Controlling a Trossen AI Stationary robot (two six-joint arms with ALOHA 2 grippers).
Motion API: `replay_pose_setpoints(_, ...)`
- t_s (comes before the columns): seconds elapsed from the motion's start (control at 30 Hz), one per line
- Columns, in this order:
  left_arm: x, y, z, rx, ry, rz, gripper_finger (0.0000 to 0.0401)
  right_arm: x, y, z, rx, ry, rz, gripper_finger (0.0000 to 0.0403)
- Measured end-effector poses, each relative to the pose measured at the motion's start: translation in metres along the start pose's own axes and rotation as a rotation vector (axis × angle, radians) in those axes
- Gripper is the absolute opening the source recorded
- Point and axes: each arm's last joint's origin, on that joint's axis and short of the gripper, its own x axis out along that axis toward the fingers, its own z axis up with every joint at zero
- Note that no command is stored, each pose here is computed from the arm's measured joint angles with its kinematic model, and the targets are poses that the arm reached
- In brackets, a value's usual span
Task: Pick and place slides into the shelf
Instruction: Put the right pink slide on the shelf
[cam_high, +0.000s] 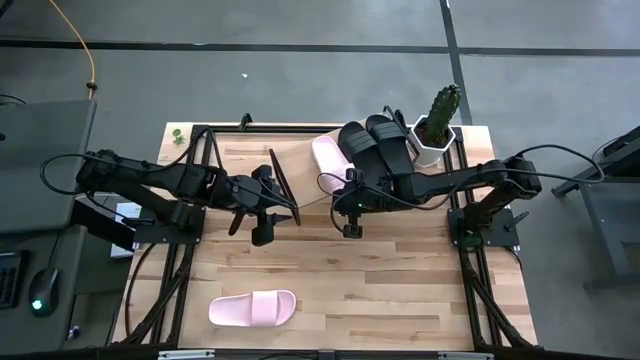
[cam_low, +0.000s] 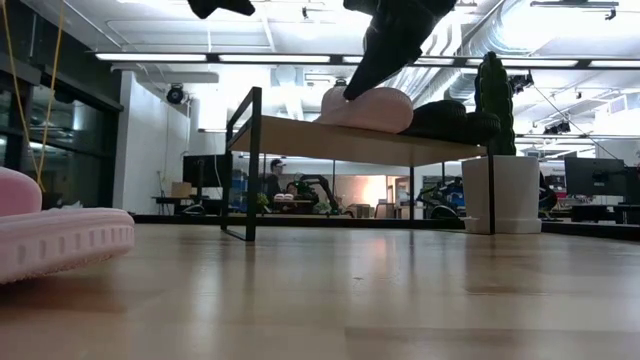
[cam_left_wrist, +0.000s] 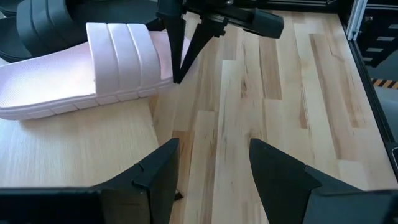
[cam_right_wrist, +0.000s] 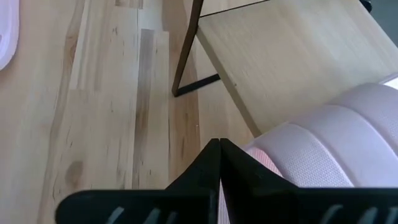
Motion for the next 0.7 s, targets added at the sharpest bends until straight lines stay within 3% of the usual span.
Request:
replay_pose_setpoints(0.47,0.0000,-0.0001,0.0005,-0.001,-0.005,-0.001,0.0184,-0.0018,-0.0017,-0.0022,-0.003,0.025,-0.047,0.0000)
replay_pose_setpoints(0.7,-0.0001,-0.0002,0.0009,-0.002,-0.009,-0.002,0.0184,-0.0053,-0.0061,-0.0062,-0.008,0.065,-0.142,0.0000)
